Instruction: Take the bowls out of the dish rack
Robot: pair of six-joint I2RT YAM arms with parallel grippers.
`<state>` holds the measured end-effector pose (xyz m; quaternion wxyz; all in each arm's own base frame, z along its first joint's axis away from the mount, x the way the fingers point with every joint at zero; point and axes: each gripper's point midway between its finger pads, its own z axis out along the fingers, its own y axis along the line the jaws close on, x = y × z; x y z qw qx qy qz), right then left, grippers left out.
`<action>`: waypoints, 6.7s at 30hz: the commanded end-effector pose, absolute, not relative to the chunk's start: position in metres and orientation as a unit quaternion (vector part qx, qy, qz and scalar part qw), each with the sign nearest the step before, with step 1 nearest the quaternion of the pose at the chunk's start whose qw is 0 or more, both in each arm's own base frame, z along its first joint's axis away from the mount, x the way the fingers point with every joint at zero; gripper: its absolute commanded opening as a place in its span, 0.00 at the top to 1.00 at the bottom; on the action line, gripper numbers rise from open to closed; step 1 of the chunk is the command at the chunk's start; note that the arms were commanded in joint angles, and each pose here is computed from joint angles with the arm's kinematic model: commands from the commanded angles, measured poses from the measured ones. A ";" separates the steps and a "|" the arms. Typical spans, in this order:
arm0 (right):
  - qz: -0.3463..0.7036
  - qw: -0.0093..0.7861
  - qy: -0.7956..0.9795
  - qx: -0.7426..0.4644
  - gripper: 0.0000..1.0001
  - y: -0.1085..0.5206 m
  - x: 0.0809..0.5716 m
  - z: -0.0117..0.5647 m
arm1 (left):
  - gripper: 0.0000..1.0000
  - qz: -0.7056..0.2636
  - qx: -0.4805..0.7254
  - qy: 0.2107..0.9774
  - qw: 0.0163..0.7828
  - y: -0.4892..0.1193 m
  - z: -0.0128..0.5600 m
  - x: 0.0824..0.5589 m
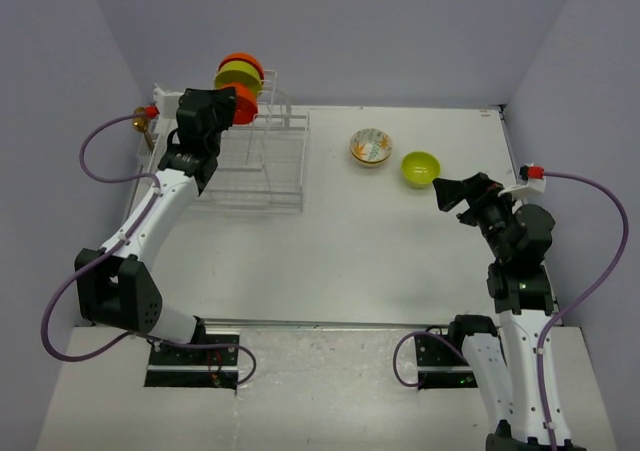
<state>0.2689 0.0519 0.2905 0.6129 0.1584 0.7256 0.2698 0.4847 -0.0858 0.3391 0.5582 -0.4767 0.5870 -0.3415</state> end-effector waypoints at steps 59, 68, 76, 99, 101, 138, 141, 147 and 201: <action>0.186 0.679 0.676 0.219 0.01 0.011 0.246 0.309 | 1.00 -0.322 0.099 0.725 0.600 -0.378 0.346 0.363; 0.082 0.693 0.634 0.332 0.01 -0.043 0.224 0.305 | 1.00 -0.165 0.310 0.826 0.441 -0.441 0.198 0.369; 0.088 0.696 0.636 0.321 0.01 -0.040 0.225 0.307 | 1.00 -0.135 0.365 0.864 0.319 -0.440 0.102 0.350; 0.107 0.698 0.645 0.293 0.01 -0.029 0.231 0.306 | 0.11 -0.088 0.283 0.854 0.428 -0.402 0.211 0.357; 0.110 0.701 0.643 0.288 0.01 -0.027 0.232 0.306 | 0.05 -0.099 0.237 0.850 0.460 -0.389 0.236 0.359; 0.142 0.707 0.643 0.259 0.01 -0.013 0.241 0.303 | 0.00 -0.444 -0.377 0.567 0.582 -0.056 0.382 0.464; 0.145 0.706 0.643 0.257 0.01 -0.012 0.242 0.302 | 0.00 -0.446 -0.366 0.564 0.591 -0.059 0.397 0.471; 0.147 0.706 0.643 0.256 0.01 -0.012 0.242 0.303 | 0.00 -0.459 -0.386 0.589 0.542 -0.099 0.395 0.494; 0.160 0.696 0.660 0.232 0.01 -0.002 0.251 0.297 | 1.00 -0.454 -0.467 0.529 0.544 -0.107 0.370 0.540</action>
